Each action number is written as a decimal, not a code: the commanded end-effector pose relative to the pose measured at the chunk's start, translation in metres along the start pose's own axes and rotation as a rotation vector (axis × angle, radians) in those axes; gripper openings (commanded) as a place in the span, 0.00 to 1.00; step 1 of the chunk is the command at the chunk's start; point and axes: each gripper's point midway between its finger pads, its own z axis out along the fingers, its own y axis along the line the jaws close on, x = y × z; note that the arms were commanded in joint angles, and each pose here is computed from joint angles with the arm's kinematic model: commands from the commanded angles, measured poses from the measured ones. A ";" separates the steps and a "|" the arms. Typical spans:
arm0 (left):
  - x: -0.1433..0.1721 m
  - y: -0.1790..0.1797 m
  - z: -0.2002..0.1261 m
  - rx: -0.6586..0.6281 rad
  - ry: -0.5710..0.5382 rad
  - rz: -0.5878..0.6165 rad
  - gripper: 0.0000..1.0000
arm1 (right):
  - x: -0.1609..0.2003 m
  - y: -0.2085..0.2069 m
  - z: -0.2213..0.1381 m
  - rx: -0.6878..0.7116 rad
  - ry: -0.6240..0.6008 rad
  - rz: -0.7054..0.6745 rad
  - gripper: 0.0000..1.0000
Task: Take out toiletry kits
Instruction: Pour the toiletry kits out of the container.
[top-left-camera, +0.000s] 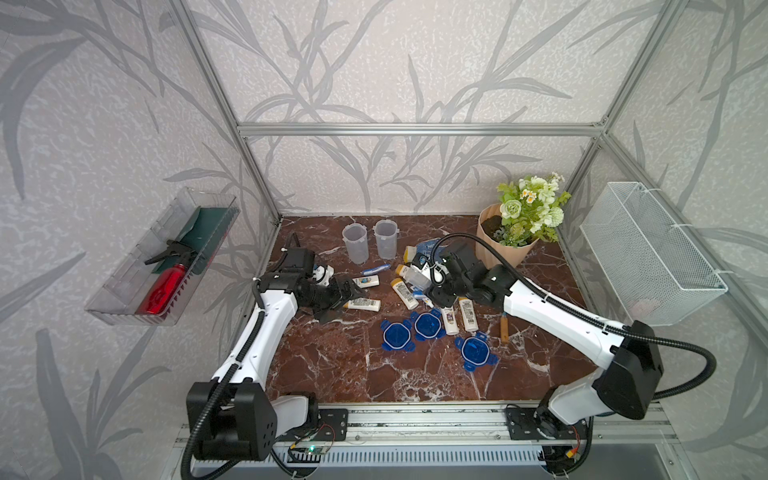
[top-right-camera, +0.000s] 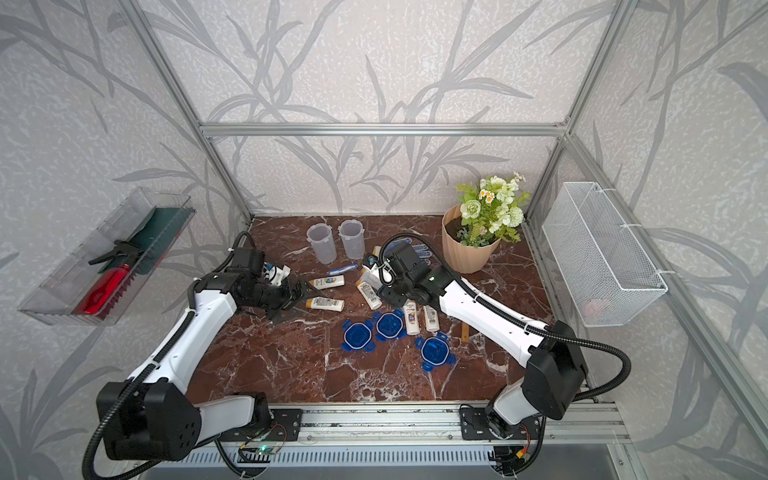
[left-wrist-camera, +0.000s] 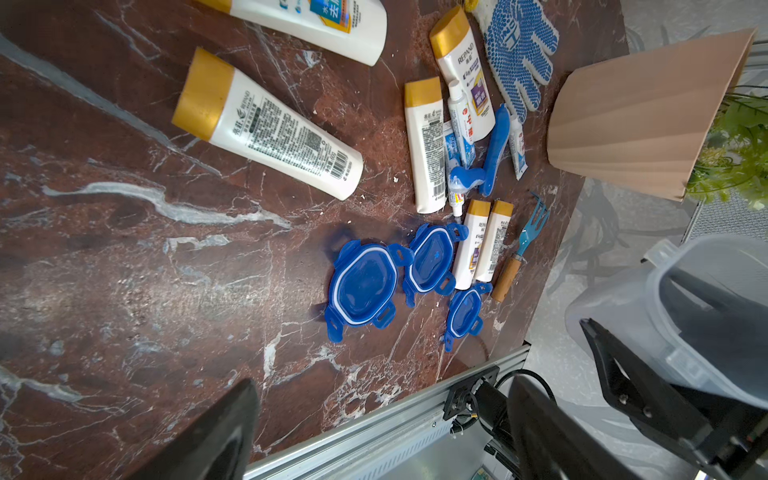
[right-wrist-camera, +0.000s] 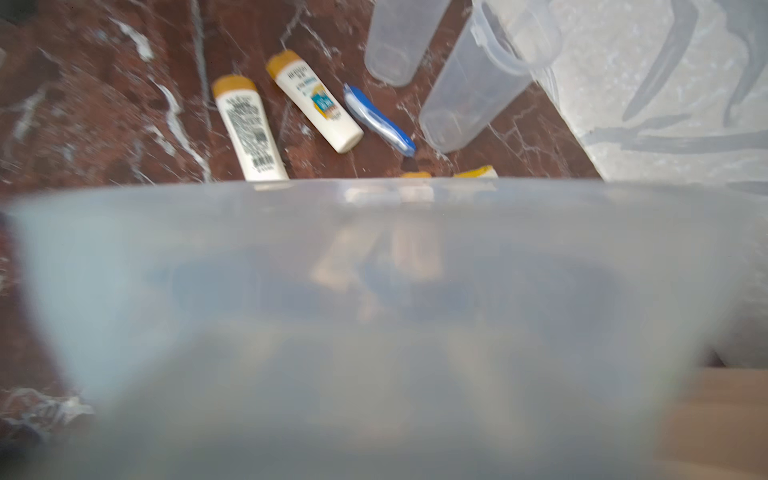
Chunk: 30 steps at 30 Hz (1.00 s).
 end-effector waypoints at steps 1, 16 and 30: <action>-0.006 -0.010 -0.008 0.023 -0.021 0.011 0.93 | -0.041 0.023 -0.015 -0.141 -0.188 0.047 0.61; -0.013 -0.071 -0.045 0.295 -0.170 0.115 0.96 | -0.090 0.086 -0.003 -0.485 -0.402 0.064 0.58; 0.000 -0.094 -0.042 0.470 -0.076 0.135 0.45 | -0.120 0.127 -0.005 -0.542 -0.530 -0.097 0.61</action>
